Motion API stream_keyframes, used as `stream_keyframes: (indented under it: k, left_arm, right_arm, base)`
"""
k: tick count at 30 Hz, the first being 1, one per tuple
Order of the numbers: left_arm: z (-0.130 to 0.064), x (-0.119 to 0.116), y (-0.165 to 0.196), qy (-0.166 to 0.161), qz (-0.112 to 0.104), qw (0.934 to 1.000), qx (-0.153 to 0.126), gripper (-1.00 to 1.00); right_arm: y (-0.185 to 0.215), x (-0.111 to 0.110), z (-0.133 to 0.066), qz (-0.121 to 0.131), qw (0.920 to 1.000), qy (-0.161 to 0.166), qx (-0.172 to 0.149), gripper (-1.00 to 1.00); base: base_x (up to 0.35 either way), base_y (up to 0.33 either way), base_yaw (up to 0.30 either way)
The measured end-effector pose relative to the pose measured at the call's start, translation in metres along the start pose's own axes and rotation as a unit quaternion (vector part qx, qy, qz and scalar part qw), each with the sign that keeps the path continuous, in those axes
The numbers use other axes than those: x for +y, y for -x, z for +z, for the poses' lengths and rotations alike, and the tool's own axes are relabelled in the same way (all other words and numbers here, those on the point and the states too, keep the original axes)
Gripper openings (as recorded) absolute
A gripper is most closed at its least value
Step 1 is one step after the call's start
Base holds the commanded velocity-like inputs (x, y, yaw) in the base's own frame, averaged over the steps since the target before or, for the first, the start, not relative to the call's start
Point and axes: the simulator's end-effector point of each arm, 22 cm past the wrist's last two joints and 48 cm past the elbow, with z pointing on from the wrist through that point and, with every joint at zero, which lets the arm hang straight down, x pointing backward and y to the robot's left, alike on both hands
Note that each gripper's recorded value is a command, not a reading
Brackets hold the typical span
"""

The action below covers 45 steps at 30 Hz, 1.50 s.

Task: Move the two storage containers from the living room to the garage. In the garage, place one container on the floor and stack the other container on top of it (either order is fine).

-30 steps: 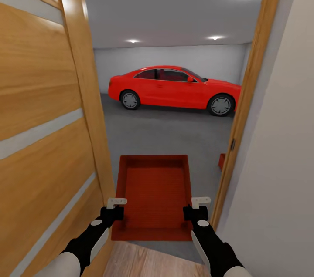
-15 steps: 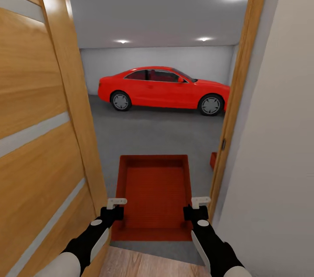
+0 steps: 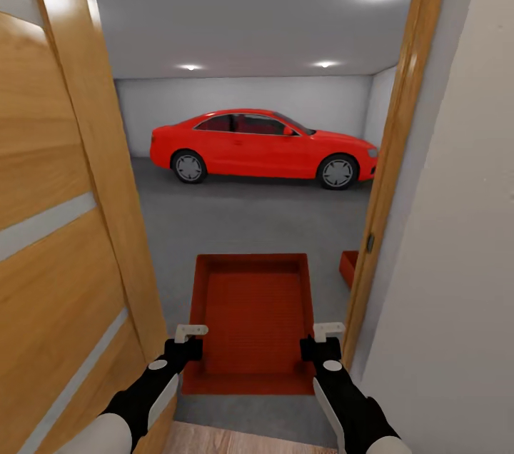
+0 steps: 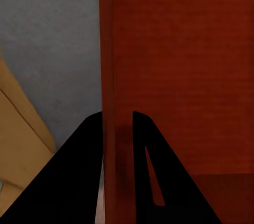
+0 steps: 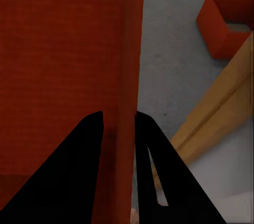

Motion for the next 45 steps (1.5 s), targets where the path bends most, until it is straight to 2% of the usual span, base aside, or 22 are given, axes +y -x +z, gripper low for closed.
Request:
stream_keyframes:
  k: [21, 36, 45]
  left_arm:
    - [-0.0001, 0.0000, -0.0001, 0.000, 0.000, 1.0000, 0.000, -1.00]
    - [-0.0002, 0.0003, -0.0002, 0.000, 0.001, 1.0000, 0.000, -1.00]
    - [-0.0005, 0.0004, -0.0005, 0.000, 0.001, 1.0000, 0.001, -1.00]
  right_arm:
    - [-0.0002, 0.0001, -0.0001, 0.000, 1.0000, 0.000, 0.000, -1.00]
    - [-0.0010, 0.0006, -0.0001, 0.001, 1.0000, 0.000, 0.000, -1.00]
    - [-0.0014, 0.0007, -0.0004, 0.001, 1.0000, 0.000, 0.001, -1.00]
  base:
    - [0.109, 0.075, -0.057]
    - [0.174, 0.043, -0.014]
    - [0.295, 0.001, 0.000]
